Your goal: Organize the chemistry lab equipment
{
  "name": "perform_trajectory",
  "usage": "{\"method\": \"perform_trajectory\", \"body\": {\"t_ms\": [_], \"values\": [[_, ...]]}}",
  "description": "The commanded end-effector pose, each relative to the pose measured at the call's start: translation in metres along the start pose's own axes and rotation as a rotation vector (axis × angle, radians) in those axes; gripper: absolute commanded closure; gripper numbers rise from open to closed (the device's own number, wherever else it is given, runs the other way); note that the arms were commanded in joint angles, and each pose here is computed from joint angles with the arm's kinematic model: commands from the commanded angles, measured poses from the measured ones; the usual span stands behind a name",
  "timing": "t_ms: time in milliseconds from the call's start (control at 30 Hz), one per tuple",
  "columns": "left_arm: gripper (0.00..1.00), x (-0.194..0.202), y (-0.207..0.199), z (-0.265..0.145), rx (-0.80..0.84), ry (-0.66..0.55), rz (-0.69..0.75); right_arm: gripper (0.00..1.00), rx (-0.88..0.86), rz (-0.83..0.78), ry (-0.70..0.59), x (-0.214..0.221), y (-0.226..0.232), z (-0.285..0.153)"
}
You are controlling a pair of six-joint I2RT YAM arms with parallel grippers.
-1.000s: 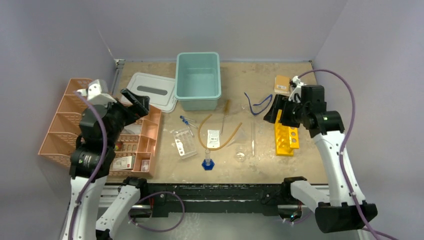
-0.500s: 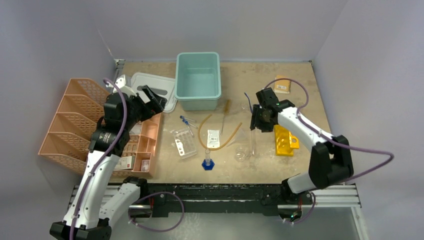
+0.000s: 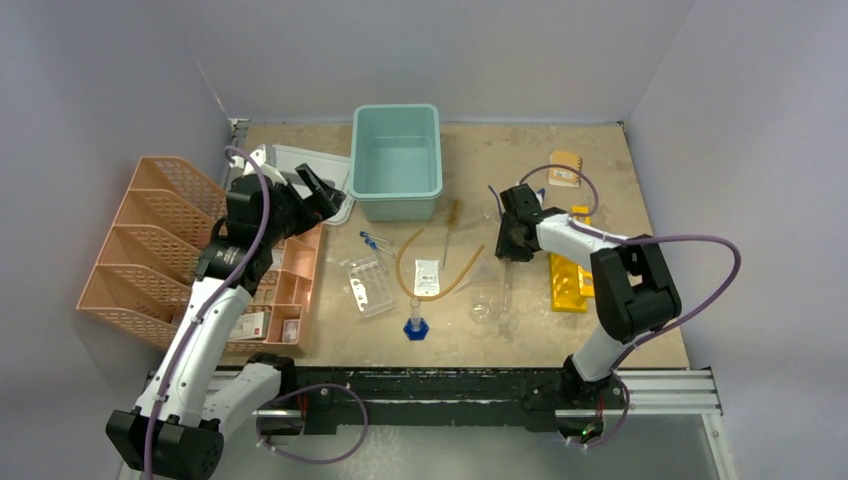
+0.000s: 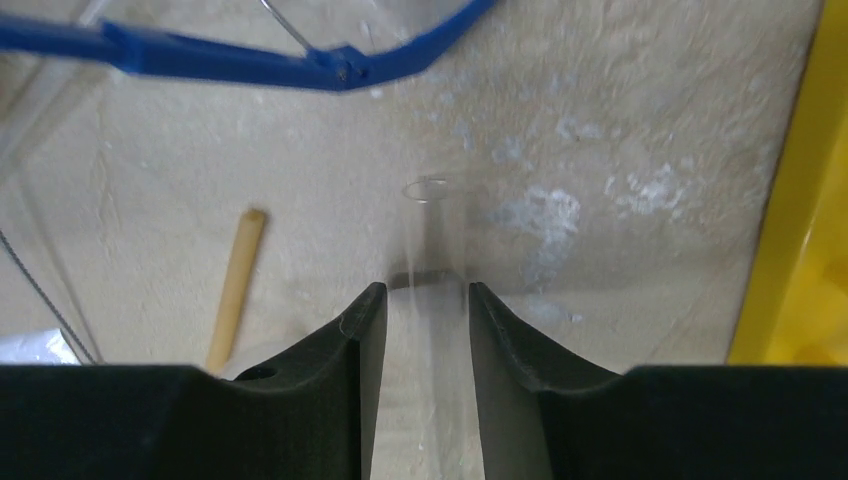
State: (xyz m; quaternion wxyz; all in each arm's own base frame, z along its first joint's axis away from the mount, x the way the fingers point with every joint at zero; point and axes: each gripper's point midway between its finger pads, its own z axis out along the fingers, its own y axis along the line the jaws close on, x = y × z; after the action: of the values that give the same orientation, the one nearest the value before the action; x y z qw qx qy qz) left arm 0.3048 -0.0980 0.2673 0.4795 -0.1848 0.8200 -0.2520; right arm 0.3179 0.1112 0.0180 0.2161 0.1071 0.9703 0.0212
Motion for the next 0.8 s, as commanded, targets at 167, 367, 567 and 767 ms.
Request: {"method": "perform_trajectory", "body": {"t_ms": [167, 367, 567, 767], "values": [[0.1, -0.007, -0.018, -0.001, 0.075, -0.027, -0.029, 0.66, 0.106, 0.006, -0.029, -0.005, -0.016, 0.016], [0.13, 0.001, -0.019, -0.006, 0.105, -0.021, -0.055, 0.8, 0.13, -0.017, -0.03, -0.004, -0.021, 0.014], [0.13, 0.009, -0.046, -0.014, 0.252, 0.027, -0.104, 0.84, 0.051, 0.003, -0.14, -0.026, -0.014, -0.029], [0.14, 0.017, -0.073, -0.025, 0.412, 0.029, -0.228, 0.83, -0.158, 0.036, -0.319, -0.053, 0.006, -0.113]]}}
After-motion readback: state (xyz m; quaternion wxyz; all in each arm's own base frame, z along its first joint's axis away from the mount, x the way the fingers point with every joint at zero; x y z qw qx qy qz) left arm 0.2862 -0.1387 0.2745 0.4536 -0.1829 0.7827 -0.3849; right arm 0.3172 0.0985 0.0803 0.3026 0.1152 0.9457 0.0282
